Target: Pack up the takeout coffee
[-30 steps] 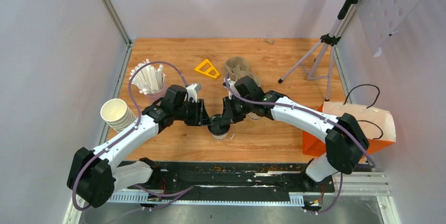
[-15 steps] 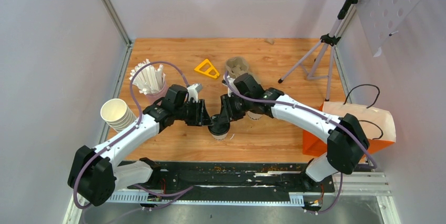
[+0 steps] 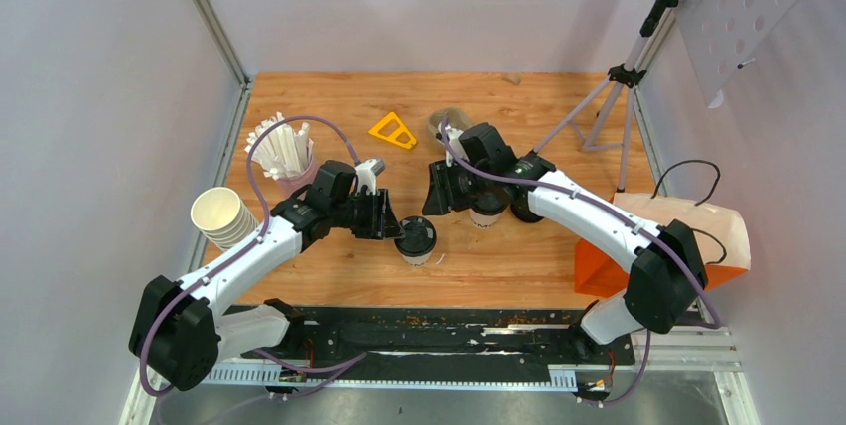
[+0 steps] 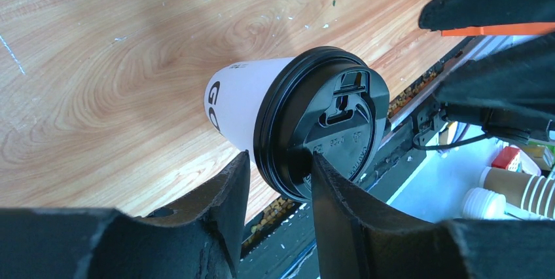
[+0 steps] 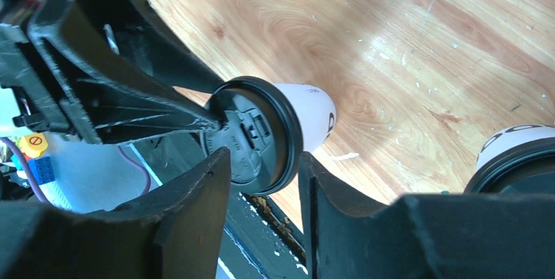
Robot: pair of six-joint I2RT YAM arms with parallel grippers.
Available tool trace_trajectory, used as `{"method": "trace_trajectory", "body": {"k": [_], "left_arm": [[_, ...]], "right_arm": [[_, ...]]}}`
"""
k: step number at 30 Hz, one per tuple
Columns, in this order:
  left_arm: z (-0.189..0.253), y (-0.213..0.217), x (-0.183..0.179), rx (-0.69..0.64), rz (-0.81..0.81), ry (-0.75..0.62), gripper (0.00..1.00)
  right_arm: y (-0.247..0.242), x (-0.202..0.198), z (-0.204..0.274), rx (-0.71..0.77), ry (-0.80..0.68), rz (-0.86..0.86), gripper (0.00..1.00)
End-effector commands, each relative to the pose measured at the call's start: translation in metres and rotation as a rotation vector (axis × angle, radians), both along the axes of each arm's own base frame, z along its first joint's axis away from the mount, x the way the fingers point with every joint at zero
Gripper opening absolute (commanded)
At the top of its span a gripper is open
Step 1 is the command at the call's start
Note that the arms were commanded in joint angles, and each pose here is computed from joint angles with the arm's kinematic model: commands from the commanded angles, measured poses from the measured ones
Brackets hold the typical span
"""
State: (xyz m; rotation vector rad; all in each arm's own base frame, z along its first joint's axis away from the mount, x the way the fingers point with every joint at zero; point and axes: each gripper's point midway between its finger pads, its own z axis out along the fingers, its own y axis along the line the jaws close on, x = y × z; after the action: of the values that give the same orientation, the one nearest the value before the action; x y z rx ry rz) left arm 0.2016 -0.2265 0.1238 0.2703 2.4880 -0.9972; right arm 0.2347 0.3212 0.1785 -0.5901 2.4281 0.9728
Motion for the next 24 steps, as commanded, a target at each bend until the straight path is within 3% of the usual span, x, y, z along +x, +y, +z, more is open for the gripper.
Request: {"method": "trace_trajectory", "body": {"k": [1,24], "left_arm": [[0.000,0.002,0.003,0.023,-0.014,-0.019,0.46],[-0.003,0.003,0.003,0.031,-0.015,-0.016,0.45]], "right_arm": [[0.003,0.010,0.004,0.002,-0.030,0.032,0.39],[0.007,0.001,-0.027,-0.015,0.067,0.097,0.23]]}}
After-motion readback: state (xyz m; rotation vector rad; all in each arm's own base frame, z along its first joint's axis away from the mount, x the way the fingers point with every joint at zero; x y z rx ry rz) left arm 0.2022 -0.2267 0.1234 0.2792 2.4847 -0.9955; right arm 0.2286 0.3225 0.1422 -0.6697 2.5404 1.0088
